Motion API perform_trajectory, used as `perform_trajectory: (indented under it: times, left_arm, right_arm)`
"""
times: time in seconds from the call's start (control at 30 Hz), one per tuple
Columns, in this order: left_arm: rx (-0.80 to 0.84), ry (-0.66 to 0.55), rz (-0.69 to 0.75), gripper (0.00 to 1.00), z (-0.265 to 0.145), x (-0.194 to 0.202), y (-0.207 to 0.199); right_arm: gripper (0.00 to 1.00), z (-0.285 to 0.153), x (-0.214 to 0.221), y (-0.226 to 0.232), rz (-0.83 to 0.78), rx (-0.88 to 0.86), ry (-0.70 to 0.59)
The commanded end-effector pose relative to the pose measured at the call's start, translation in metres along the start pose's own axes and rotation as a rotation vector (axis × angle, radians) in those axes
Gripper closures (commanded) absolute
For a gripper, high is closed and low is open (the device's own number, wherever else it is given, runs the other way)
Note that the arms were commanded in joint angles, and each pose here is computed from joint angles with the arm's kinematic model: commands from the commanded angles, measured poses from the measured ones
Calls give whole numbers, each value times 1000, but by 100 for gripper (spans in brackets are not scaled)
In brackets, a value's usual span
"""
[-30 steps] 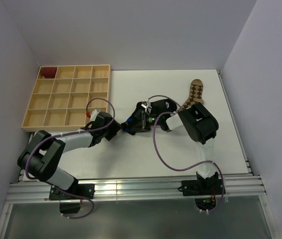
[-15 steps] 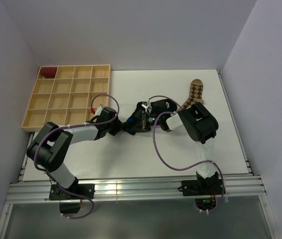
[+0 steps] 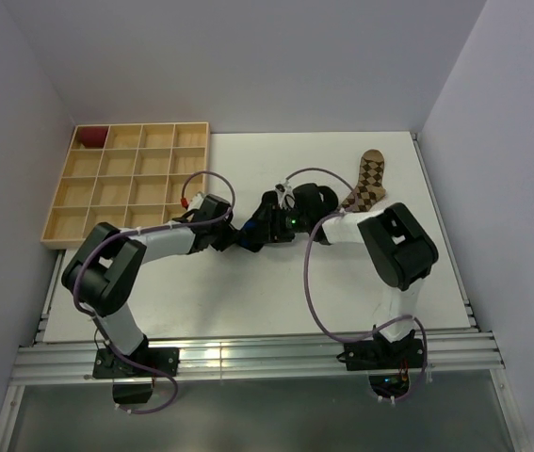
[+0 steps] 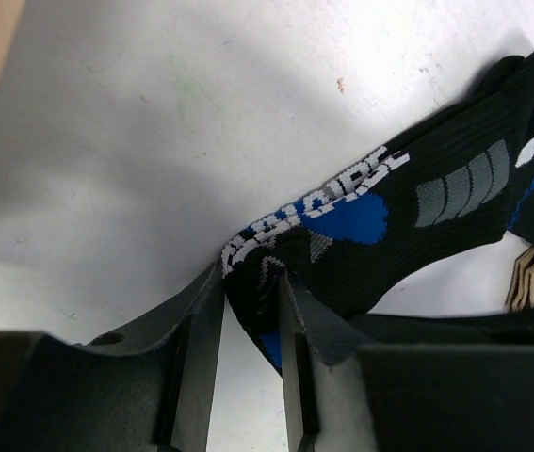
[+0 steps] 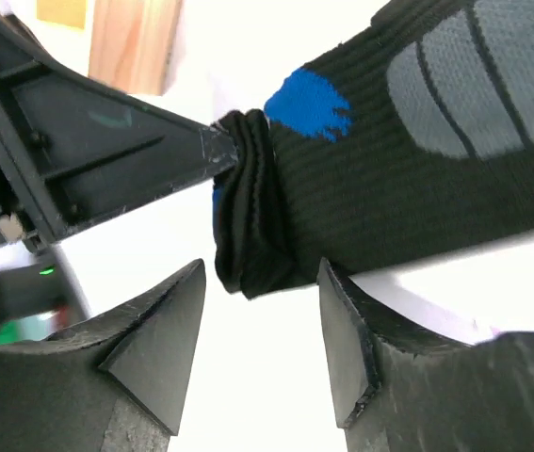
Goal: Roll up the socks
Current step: Roll the sock at the center of the board.
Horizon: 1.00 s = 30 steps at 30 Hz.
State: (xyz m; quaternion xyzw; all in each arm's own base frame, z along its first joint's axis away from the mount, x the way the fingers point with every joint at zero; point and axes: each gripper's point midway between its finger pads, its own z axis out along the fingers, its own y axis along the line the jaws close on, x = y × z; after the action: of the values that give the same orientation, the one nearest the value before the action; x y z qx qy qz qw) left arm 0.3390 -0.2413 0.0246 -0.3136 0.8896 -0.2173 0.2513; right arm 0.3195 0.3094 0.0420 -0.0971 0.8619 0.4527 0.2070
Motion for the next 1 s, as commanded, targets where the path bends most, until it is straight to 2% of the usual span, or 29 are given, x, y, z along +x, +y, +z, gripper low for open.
perform_trajectory:
  times: [0.0,0.13,0.23,0.43,0.7,0.97]
  left_arm:
    - [-221,62,111,66,5,22,60]
    - [-219,59,131,66,4,20,55]
    - [-218,55,150,66,2,19,51]
    - [-209,61,174,66,1,21,44]
    - [-210,69,178,66,1,24,43]
    - [-210,73,184,66,2,24,42]
  right_arm:
    - [41,-19,0,-12,-135,178,-52]
    - [41,-31,-17,-12,-360,313,-164]
    - [42,-33,-23,6,-540,359,-242]
    - [43,-22,-18,49,-794,319,-311]
    - [49,-3,-3,62,-867,261,-266]
    - [55,15,11,50,-862,252,-196]
